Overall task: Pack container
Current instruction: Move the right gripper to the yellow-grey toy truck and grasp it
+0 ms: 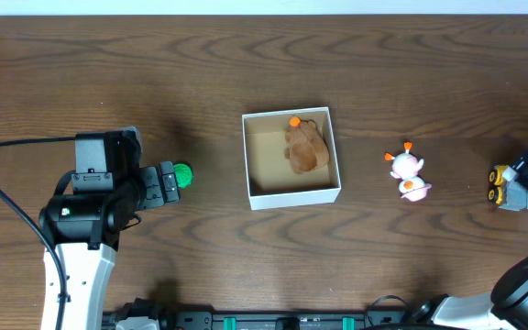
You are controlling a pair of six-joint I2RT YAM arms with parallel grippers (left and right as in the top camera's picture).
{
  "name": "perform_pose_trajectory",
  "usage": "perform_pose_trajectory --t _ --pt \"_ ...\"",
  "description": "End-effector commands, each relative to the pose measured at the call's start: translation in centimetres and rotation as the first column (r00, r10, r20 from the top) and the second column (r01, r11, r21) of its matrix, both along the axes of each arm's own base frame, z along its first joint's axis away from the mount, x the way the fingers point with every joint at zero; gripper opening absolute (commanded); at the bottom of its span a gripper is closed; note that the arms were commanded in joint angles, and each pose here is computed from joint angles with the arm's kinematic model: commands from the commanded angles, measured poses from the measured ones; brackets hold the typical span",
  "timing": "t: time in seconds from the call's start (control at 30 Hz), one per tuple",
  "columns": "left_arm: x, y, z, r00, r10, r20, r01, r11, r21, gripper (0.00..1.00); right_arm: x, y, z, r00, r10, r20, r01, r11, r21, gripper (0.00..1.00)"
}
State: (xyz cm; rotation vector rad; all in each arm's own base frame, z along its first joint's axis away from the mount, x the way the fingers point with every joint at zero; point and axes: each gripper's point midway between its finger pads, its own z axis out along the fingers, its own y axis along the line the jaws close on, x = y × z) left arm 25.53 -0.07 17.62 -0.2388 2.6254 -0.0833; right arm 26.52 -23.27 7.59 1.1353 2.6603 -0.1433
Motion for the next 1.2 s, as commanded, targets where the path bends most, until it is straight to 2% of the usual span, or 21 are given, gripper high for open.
perform_pose_trajectory --t 0.0,0.23,0.43,0.57,0.7,0.97,1.17 --pt "0.3 0.1 0.5 1.000 0.011 0.012 -0.011 1.000 -0.008 0.98 0.4 0.7 -1.7 0.998 0.056 0.000 -0.056 0.997 0.055 0.99" --pt "0.3 0.1 0.5 1.000 0.011 0.012 -0.011 1.000 -0.008 0.98 1.5 1.3 -3.8 0.992 0.130 -0.003 -0.129 0.988 0.090 0.99" --pt "0.3 0.1 0.5 1.000 0.011 0.012 -0.011 1.000 -0.008 0.98 2.8 1.8 -3.7 0.981 0.191 0.039 -0.194 0.977 0.091 0.98" --pt "0.3 0.1 0.5 1.000 0.011 0.012 -0.011 1.000 -0.008 0.98 3.4 2.1 -3.6 0.977 0.208 0.050 -0.211 0.974 0.082 0.89" --pt "0.3 0.1 0.5 1.000 0.011 0.013 -0.011 1.000 -0.008 0.98 3.6 2.4 -3.6 0.975 0.216 0.051 -0.220 0.972 0.081 0.71" --pt "0.3 0.1 0.5 1.000 0.011 0.012 -0.011 1.000 -0.008 0.98 3.6 2.4 -3.6 0.975 0.216 0.051 -0.219 0.972 0.083 0.60" --pt "0.3 0.1 0.5 1.000 0.011 0.012 -0.011 1.000 -0.008 0.98 3.6 2.4 -3.6 0.977 0.208 0.052 -0.212 0.974 0.084 0.58"
